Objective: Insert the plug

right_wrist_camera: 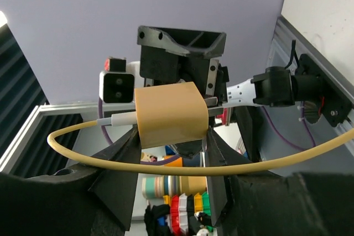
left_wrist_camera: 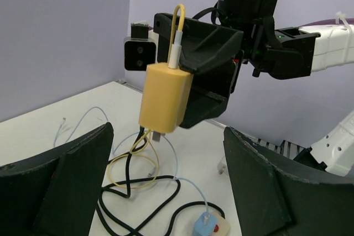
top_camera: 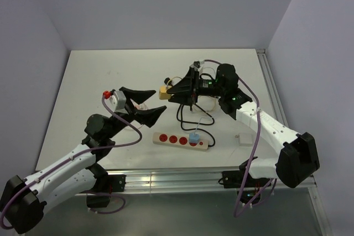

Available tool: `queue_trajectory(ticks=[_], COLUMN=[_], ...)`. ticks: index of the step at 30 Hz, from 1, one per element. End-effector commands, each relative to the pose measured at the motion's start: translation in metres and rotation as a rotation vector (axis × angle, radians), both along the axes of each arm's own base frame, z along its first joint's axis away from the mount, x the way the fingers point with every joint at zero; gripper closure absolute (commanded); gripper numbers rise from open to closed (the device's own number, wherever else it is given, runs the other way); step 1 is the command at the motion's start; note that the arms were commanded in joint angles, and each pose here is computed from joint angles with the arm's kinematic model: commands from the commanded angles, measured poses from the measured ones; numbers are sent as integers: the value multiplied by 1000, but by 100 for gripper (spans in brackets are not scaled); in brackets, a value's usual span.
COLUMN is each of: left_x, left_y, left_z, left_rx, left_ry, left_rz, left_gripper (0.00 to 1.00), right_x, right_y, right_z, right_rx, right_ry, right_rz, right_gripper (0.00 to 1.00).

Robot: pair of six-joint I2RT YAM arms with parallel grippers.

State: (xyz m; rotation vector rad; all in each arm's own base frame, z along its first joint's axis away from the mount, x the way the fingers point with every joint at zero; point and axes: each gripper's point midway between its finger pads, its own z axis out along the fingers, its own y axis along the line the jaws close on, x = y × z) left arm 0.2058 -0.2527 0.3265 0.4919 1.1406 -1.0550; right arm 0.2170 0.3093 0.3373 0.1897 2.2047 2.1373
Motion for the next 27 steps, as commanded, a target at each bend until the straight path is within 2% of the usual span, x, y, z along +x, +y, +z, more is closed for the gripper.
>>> queue_trajectory(ticks=[1, 3, 9, 12, 15, 16, 18, 19, 20, 22, 23, 24, 25, 26, 27], left_x=[-2, -3, 0, 1, 4, 7, 11, 11, 12, 12, 13, 15, 13, 15, 19], left_y=[-5, -4, -14, -16, -20, -21, -23, -26, -26, -26, -25, -22, -18, -16, -11], left_z=[36, 41, 40, 39, 38, 45, 44, 43, 43, 38, 37, 34, 39, 29, 28], left_rx=[-16, -48, -55, -53, -25, -26, -11, 7, 11, 48, 56, 66, 61, 77, 76], left_ry=[-128, -134, -123, -122, -106, -100, -69, -56, -34, 23, 45, 69, 78, 152, 181], left_rz=[-11, -15, -53, -57, -66, -60, -59, -72, -71, -75, -77, -69, -66, -63, -45], left_gripper=[14, 14, 32, 49, 80, 99, 99, 99, 99, 99, 99, 99, 99, 99, 99], right_x=[-14, -16, -22, -24, -26, -28, -29, -30, -32, -35, -35, -38, -37, -31, -36], right_y=[2, 3, 3, 2, 1, 1, 1, 0, -1, -3, -5, -11, -14, -20, -29], right_z=[19, 16, 14, 15, 13, 12, 8, 7, 4, -3, -10, -18, -24, -31, -36], right_rx=[49, 37, 37, 41, 50, 50, 47, 43, 29, -33, -73, -143, -192, -263, -342], right_ry=[-64, -65, -68, -73, -77, -75, -90, -105, -167, -174, -283, -251, -289, -424, -421], right_rz=[58, 64, 84, 89, 100, 112, 121, 128, 141, 158, 153, 154, 139, 106, 104], right_gripper=[100, 100, 100, 100, 100, 93, 72, 49, 39, 28, 24, 23, 22, 22, 22])
